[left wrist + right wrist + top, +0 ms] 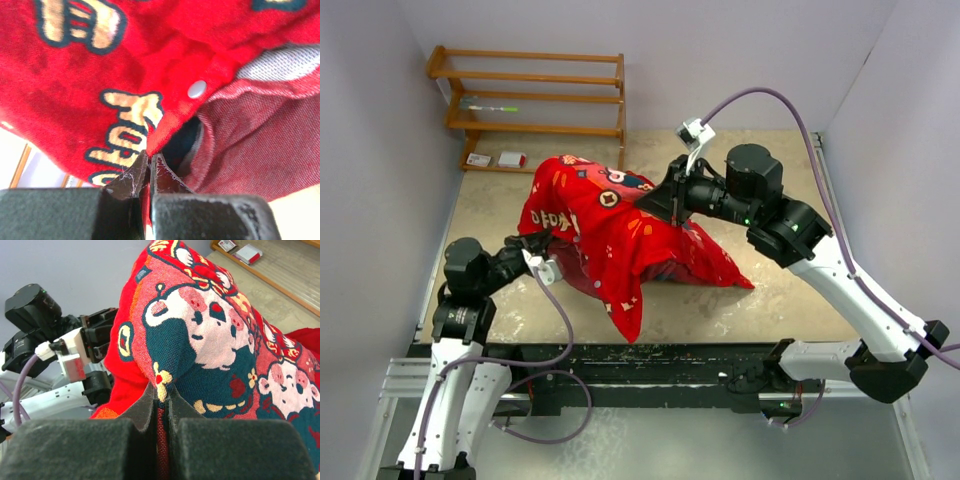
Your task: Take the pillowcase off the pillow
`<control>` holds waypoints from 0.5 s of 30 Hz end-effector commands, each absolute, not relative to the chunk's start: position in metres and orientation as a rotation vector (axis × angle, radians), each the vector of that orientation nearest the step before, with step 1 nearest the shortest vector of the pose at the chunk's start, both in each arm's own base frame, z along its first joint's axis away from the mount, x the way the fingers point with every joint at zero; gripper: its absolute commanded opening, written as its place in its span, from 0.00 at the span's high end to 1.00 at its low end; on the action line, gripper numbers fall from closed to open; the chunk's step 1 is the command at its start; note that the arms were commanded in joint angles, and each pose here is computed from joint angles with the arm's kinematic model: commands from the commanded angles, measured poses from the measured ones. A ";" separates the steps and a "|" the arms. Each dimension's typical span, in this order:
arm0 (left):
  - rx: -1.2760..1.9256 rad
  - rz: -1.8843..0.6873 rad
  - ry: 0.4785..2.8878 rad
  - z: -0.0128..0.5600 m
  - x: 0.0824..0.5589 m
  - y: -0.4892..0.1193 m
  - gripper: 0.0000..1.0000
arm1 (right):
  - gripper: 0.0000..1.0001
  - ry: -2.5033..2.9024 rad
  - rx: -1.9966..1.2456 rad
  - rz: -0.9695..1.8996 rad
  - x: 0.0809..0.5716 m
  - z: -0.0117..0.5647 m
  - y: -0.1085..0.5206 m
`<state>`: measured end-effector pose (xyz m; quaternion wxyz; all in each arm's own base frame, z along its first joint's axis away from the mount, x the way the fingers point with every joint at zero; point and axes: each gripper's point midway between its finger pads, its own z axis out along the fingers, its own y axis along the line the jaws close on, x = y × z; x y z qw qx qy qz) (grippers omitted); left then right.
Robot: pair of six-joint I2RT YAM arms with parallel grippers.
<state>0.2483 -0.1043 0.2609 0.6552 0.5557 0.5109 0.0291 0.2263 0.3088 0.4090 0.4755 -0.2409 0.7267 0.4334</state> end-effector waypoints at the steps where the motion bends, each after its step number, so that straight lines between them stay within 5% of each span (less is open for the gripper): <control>1: 1.109 0.147 0.980 0.348 0.242 -0.103 1.00 | 1.00 1.500 -0.526 1.094 0.229 0.491 0.293; 8: 0.917 0.147 0.864 0.488 0.237 -0.098 1.00 | 0.98 1.627 -0.359 0.994 0.310 0.463 0.278; 11: 0.916 0.113 0.821 0.523 0.226 -0.103 1.00 | 0.72 1.624 -0.327 0.972 0.336 0.471 0.283; 15: 0.948 0.034 0.828 0.546 0.218 -0.113 1.00 | 0.50 1.610 -0.312 0.957 0.359 0.492 0.293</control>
